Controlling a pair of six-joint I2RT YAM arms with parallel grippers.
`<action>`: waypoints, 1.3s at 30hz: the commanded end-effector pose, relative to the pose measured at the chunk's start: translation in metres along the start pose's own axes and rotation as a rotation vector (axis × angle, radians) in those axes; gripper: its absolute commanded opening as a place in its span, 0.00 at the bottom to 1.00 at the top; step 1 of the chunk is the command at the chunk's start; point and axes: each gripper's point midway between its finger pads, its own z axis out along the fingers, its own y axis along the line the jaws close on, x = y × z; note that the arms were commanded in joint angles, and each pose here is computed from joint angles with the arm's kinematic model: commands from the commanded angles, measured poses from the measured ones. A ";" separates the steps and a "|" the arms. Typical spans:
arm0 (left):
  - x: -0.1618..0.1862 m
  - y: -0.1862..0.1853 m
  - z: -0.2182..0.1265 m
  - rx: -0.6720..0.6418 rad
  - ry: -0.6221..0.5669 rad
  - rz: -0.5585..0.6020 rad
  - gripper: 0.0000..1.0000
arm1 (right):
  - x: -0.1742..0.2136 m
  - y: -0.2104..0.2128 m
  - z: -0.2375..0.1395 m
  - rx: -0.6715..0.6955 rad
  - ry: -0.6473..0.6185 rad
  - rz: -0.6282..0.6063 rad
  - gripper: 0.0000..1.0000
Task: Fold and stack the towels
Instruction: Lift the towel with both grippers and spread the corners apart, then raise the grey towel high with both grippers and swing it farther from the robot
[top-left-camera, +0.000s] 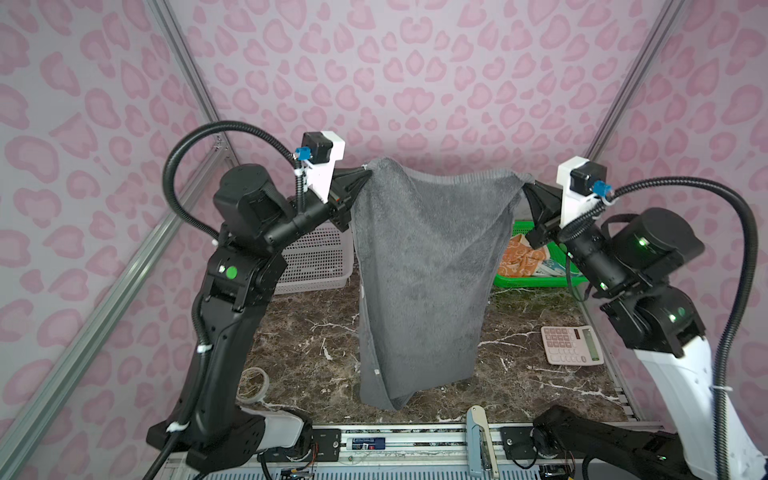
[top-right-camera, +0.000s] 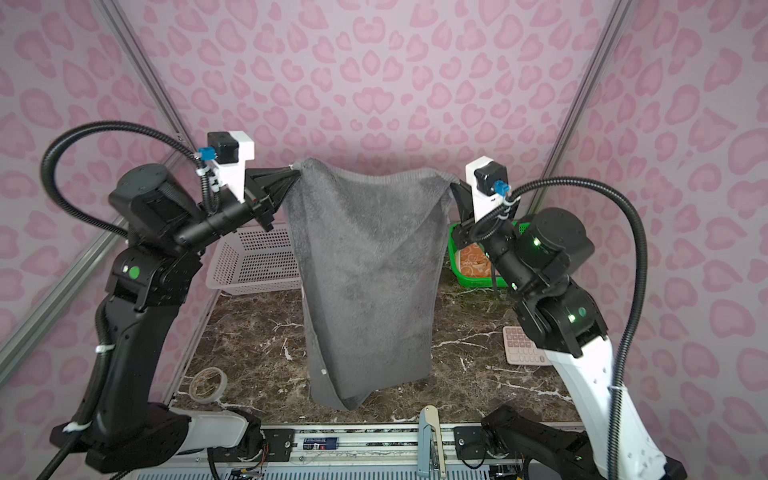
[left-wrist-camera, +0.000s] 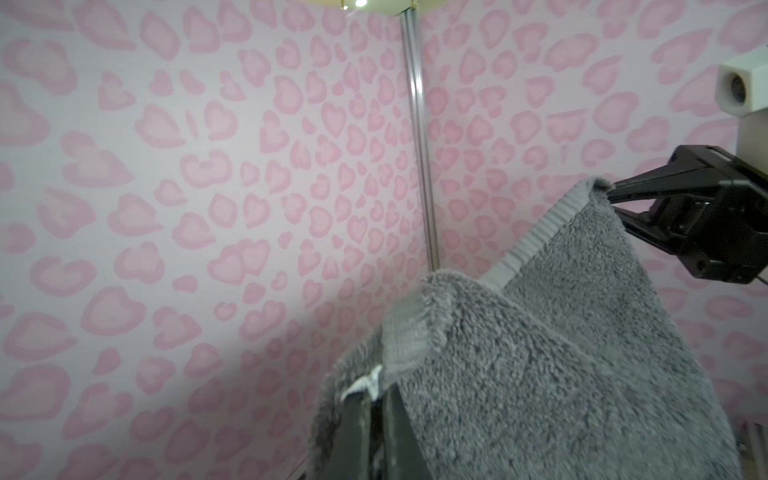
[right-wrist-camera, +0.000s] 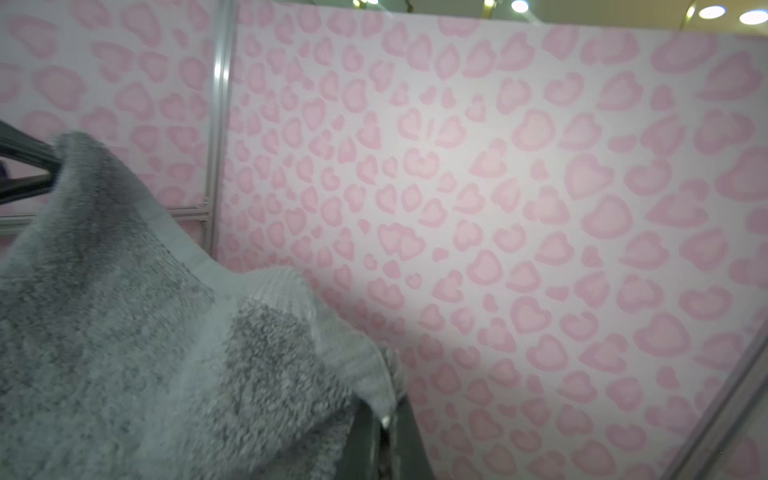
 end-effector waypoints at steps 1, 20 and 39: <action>0.001 0.041 0.031 -0.084 -0.022 -0.005 0.03 | 0.020 -0.019 0.042 -0.015 0.008 0.118 0.00; -0.011 0.037 0.022 -0.038 -0.039 0.040 0.03 | -0.011 0.000 0.055 -0.130 -0.010 0.075 0.00; -0.120 -0.032 -0.104 -0.052 -0.303 0.197 0.03 | -0.133 0.009 -0.103 -0.136 -0.350 0.028 0.00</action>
